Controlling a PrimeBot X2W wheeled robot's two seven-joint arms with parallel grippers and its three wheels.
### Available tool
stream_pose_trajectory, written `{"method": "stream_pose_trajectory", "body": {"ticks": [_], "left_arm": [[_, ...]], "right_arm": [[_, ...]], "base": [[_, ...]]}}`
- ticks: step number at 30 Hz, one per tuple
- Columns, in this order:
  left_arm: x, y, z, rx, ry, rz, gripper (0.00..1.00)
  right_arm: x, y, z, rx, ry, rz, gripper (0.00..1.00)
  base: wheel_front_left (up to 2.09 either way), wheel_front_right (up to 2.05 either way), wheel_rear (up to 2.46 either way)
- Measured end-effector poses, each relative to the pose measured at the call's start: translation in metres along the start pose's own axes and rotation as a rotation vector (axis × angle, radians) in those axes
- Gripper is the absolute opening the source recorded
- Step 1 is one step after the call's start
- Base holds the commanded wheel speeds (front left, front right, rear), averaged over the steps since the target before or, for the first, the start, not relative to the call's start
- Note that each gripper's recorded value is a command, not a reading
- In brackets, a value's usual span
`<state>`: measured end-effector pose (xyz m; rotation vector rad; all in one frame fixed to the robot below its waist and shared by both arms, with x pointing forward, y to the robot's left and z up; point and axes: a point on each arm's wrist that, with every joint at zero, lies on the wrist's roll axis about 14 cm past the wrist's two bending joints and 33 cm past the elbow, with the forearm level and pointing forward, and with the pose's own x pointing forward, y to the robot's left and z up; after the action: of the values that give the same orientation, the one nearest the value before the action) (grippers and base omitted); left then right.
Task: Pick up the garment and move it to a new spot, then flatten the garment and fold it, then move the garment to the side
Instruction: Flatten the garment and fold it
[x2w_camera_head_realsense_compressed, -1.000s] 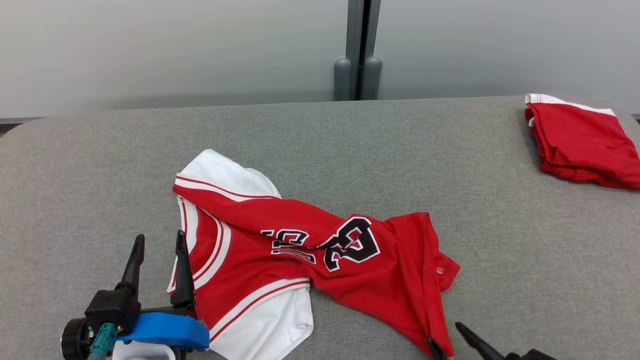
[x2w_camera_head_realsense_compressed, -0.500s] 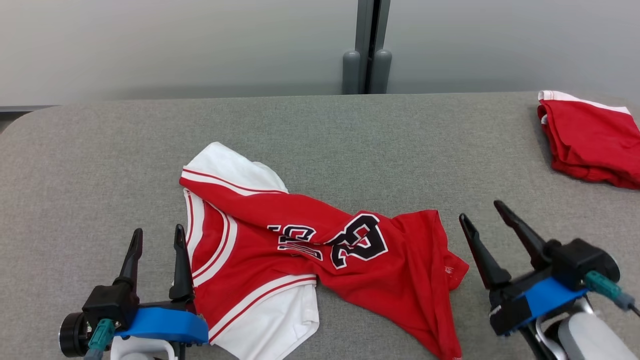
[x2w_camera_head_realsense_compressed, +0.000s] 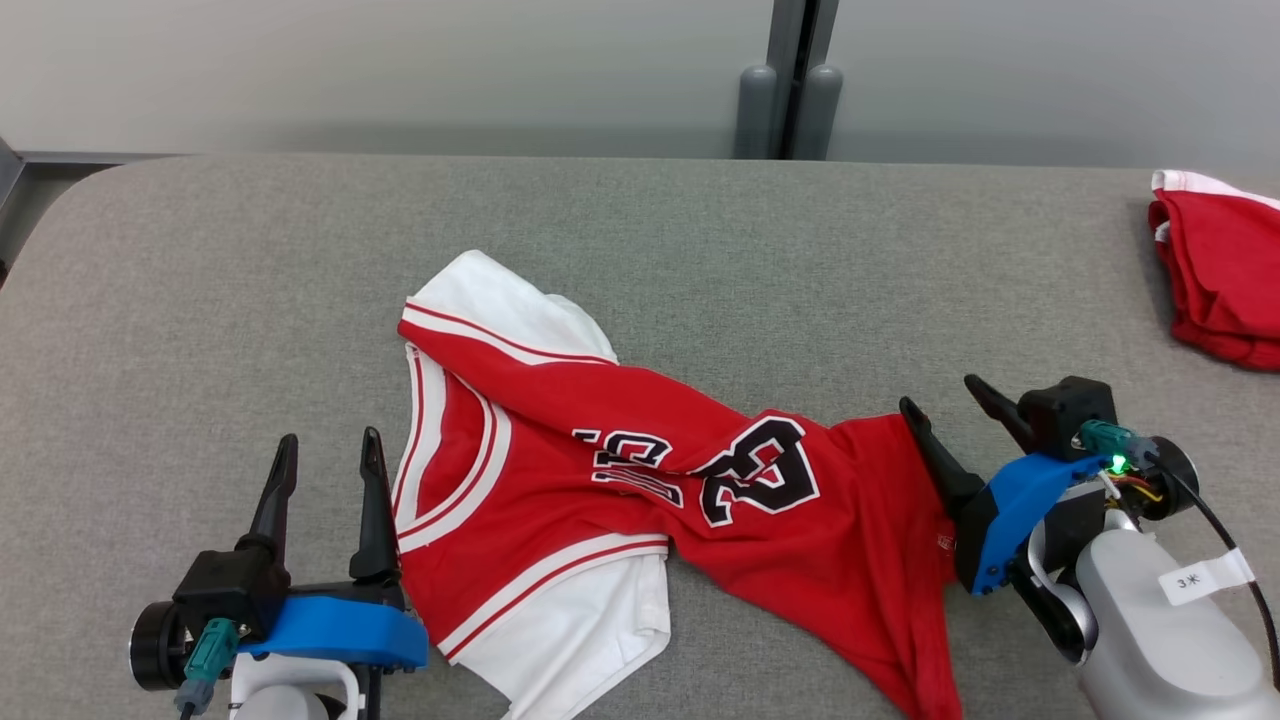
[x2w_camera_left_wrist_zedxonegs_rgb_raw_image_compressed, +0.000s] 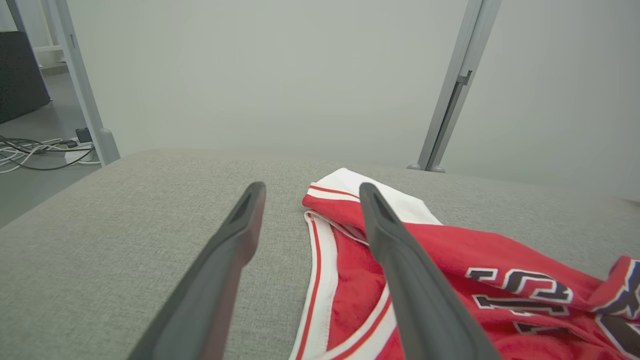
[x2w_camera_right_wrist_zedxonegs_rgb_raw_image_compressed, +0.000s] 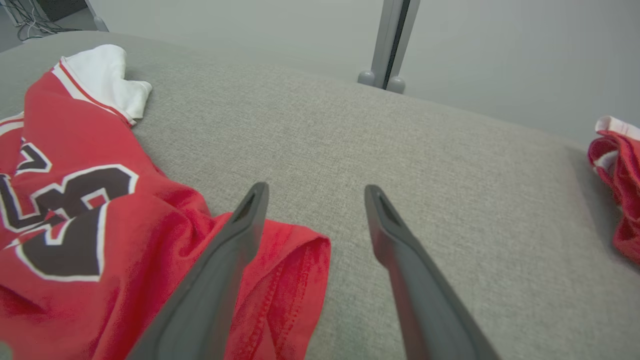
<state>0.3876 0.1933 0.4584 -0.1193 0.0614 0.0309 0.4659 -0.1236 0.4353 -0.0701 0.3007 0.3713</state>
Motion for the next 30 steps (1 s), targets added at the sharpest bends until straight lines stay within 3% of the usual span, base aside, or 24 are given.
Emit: {"method": "stream_pose_trajectory", "body": {"ticks": [7,15,16,17,19,24,30], "left_arm": [[0.001,0.003,-0.003,-0.004,0.009,0.014,1.0],[0.002,0.0,-0.003,-0.01,0.009,0.01,1.0],[0.002,-0.001,-0.003,-0.01,0.008,0.008,1.0],[0.002,-0.001,-0.003,-0.011,0.007,0.005,1.0],[0.003,-0.003,-0.003,-0.011,0.007,0.002,1.0],[0.005,-0.004,-0.003,-0.015,0.008,-0.002,1.0],[0.003,0.003,-0.003,-0.013,0.009,0.017,1.0]], "right_arm": [[0.008,0.012,-0.049,0.018,0.178,0.027,1.0],[0.003,0.028,-0.073,0.034,0.267,0.065,1.0],[0.002,0.03,-0.075,0.038,0.278,0.07,0.91],[0.001,0.032,-0.075,0.047,0.285,0.075,0.65],[0.001,0.036,-0.075,0.063,0.29,0.085,0.0],[0.01,0.025,-0.059,0.081,0.24,0.074,0.0],[0.04,-0.038,0.023,0.078,-0.005,-0.055,0.0]], "base": [[0.0,0.0,0.0],[0.0,0.0,0.0],[0.0,0.0,0.0],[0.0,0.0,0.0],[0.0,0.0,0.0],[0.0,0.0,0.0],[0.0,0.0,0.0]]}}
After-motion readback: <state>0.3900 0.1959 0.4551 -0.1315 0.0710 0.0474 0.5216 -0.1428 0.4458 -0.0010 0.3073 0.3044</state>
